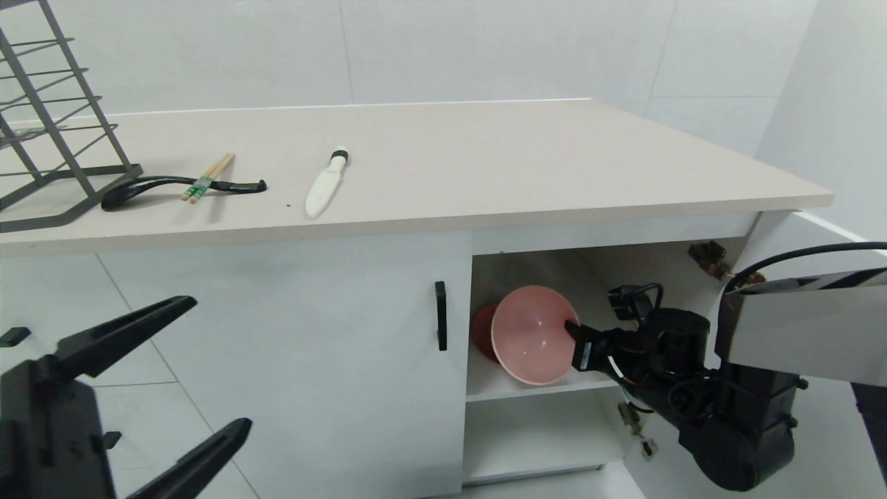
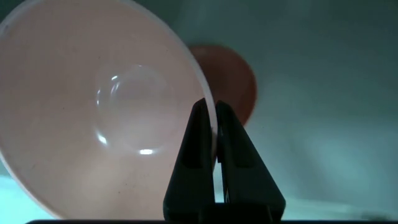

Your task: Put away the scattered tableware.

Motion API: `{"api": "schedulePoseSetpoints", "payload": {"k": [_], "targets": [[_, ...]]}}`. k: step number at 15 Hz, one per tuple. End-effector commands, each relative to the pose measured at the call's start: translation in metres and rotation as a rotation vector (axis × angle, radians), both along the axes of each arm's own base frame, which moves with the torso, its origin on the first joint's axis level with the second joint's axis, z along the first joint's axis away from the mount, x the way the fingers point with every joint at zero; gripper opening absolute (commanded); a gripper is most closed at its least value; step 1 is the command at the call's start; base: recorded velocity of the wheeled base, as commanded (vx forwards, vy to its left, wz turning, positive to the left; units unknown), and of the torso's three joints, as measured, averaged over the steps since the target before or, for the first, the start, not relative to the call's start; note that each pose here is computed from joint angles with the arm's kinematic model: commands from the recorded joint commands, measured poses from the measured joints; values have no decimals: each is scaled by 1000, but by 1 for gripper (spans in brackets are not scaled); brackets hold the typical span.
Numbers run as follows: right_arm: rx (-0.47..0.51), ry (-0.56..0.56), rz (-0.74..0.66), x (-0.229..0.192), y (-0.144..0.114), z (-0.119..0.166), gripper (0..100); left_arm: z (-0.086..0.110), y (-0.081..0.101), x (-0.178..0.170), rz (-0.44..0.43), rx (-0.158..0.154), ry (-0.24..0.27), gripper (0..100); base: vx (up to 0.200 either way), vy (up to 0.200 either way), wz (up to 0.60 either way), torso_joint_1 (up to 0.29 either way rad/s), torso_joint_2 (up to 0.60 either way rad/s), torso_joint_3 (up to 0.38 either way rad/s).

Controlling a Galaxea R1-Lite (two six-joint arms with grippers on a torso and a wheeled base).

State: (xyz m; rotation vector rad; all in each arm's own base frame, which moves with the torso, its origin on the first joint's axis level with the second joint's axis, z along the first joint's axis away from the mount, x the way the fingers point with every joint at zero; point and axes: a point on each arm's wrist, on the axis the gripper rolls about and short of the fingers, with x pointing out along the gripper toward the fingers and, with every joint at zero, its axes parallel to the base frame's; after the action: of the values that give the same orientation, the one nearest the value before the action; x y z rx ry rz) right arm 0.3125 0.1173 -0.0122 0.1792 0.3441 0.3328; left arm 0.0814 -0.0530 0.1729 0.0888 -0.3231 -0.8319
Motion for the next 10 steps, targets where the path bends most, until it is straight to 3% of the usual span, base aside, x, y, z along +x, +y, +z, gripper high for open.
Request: {"api": "schedulePoseSetpoints", "payload": {"k": [1,2,3,4,5,10], "targets": [[-15,4,11,5,5,-11,0,11,28,-43,63,-163,-90,100,0,0,0,0,0,0],[-14,1,11,6,5,-11,0,16,34,-55,72,-208,-99,100,0,0,0,0,0,0],[-16,1,10,7,5,-11,0,17,36,-58,78,-218,-97,100,0,0,0,0,0,0],[-10,-17,4,13,5,-12,0,19,42,-74,90,-253,-39,100,0,0,0,0,0,0],[-4,-26,3,17,6,-12,0,16,46,-84,90,-265,2,100,0,0,0,0,0,0],[6,-55,-3,34,9,-21,0,-3,49,-101,219,-260,19,100,0,0,0,0,0,0]]}}
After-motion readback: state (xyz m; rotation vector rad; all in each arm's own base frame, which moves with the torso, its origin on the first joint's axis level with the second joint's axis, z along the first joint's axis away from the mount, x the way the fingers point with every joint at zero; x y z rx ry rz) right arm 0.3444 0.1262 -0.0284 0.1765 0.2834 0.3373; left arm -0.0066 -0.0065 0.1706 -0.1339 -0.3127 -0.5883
